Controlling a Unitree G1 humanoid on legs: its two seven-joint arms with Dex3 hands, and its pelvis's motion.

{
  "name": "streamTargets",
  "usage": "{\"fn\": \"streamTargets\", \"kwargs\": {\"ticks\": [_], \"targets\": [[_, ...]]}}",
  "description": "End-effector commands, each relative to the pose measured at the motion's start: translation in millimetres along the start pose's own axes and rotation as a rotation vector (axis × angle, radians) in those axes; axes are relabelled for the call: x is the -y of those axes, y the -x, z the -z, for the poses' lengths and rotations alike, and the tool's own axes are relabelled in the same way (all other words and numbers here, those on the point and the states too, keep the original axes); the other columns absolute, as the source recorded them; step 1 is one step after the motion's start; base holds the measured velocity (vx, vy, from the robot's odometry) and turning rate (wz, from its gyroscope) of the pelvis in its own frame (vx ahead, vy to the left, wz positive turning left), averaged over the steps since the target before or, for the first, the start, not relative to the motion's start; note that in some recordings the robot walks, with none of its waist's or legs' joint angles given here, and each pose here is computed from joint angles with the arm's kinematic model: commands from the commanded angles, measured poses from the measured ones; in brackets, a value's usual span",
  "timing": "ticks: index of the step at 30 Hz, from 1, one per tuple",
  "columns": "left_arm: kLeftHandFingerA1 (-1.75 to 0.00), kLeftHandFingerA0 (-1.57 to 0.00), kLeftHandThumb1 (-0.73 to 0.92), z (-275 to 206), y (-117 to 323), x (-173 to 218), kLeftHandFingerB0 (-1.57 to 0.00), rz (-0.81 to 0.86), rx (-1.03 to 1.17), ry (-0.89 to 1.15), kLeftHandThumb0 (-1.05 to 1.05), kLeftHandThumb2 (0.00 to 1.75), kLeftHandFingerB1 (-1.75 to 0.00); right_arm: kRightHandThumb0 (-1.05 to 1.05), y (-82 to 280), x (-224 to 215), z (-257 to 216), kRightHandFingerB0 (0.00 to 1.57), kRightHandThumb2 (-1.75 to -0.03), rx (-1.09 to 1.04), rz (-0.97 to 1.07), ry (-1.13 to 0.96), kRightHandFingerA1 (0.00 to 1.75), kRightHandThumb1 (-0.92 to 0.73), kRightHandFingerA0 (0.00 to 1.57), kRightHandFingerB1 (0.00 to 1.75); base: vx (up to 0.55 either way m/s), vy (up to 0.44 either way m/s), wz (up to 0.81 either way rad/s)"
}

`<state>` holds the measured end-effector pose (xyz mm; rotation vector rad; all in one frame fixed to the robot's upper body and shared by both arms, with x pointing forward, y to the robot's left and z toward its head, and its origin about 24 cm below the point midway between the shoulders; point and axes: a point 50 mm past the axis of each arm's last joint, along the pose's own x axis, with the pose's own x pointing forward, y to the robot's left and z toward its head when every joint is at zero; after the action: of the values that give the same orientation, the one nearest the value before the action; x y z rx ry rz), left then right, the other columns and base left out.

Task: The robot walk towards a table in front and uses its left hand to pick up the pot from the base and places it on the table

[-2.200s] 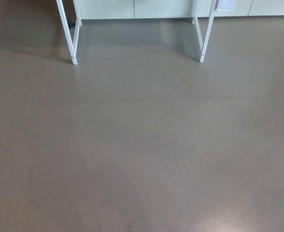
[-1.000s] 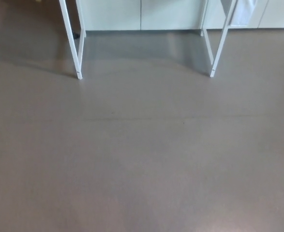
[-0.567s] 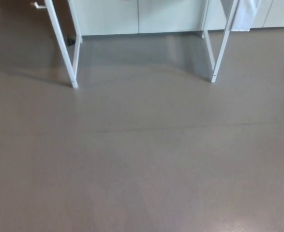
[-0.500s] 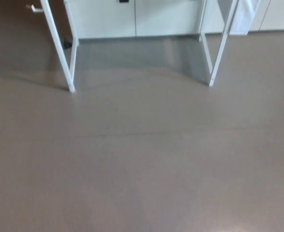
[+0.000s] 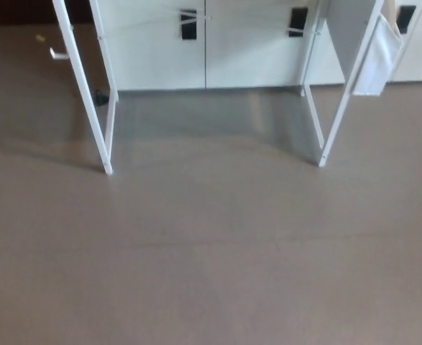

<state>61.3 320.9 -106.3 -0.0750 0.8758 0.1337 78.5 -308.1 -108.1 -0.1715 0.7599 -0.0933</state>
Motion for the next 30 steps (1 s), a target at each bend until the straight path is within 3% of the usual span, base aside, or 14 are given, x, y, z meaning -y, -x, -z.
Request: {"fn": "streamTargets", "kwargs": {"ticks": [1, 10, 22, 30], "targets": [[-0.43, -0.75, 0.58, 0.7, 0.5, -0.8, -0.50, -0.003, 0.017, -0.002, -0.10, 0.57, -0.37, -0.60, 2.1, 4.8, 0.3, 0.45, -0.74, 0.012, 0.018, -0.001, 0.58, -0.30, 0.64, 0.49, 0.24, -0.198, 0.21], [-0.43, -0.75, 0.58, -3.4, -1.2, 0.1, -0.51, 0.007, 0.030, 0.006, -0.10, 0.57, -0.38, -0.61, 1.5, 3.4, -2.9, 0.45, -0.76, 0.021, 0.017, 0.020, 0.59, -0.32, 0.63, 0.50, 0.23, -0.064, 0.03], [-0.43, -0.73, 0.58, -5.8, -5.1, 0.6, -0.51, 0.000, 0.023, -0.008, -0.10, 0.57, -0.38, -0.61, 1.2, 3.7, -0.2, 0.47, -0.76, 0.017, 0.019, -0.005, 0.58, -0.32, 0.60, 0.51, 0.30, 0.156, -0.12], [-0.42, -0.71, 0.58, -7.2, -4.2, -0.5, -0.52, 0.011, 0.023, -0.018, -0.12, 0.57, -0.38, -0.64, -0.4, 3.3, 0.0, 0.46, -0.77, 0.010, 0.019, 0.001, 0.57, -0.33, 0.61, 0.49, 0.28, -0.100, 0.13]]}}
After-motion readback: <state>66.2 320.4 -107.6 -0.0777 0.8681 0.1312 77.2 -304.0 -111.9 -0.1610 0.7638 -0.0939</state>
